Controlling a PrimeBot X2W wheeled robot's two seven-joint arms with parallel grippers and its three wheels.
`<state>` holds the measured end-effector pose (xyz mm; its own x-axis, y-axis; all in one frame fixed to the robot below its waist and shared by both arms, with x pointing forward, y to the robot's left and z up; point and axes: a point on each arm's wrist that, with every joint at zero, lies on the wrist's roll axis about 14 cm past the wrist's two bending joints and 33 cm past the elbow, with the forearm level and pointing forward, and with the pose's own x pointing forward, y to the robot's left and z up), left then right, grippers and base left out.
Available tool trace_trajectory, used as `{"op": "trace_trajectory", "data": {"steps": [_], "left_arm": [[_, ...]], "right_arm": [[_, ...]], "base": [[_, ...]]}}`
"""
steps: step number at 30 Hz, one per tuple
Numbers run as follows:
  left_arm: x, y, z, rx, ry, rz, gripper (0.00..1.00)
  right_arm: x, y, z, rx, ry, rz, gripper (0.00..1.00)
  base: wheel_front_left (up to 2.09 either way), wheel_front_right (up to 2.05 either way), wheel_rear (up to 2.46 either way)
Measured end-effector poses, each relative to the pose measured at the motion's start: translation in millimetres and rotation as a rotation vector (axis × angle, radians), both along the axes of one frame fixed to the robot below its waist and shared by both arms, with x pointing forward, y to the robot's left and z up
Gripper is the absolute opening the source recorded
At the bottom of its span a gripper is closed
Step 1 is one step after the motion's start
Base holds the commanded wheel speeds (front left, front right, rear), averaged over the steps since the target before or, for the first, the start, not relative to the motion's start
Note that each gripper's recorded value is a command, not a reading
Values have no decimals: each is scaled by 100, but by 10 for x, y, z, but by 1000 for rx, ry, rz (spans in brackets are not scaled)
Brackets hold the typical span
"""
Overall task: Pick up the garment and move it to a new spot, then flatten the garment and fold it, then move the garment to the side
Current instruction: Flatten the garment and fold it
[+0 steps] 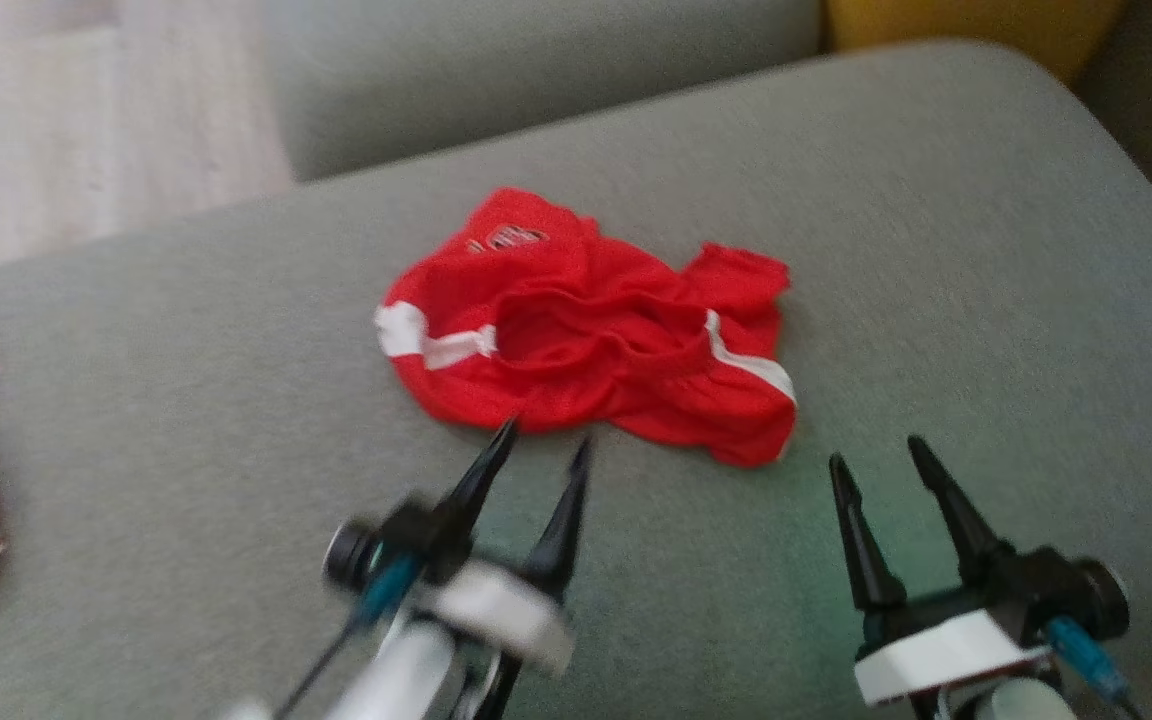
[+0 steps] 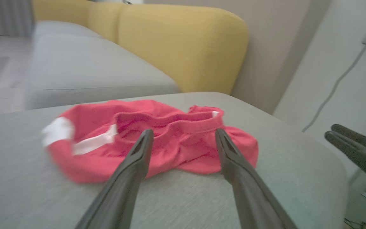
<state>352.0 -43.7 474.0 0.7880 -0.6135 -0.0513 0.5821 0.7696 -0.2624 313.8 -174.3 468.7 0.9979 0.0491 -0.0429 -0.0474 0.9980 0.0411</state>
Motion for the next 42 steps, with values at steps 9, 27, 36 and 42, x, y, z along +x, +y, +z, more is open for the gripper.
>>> {"op": "trace_trajectory", "data": {"steps": [9,27,36,42], "left_arm": [[329,-1130,-117,199,119,-401,100],[266,-1626,-226,203,172,-558,0],[354,-1896,1538,-88,-116,-610,0],[419,-1619,2131,-183,-146,-555,0]], "right_arm": [[112,-329,-31,-10,27,-106,100],[-67,-621,-49,-5,48,-219,100],[-174,-462,16,29,10,-179,100],[-193,-272,3,51,2,-119,100]], "base": [[0,0,0],[0,0,0],[0,0,0],[0,0,0]]}}
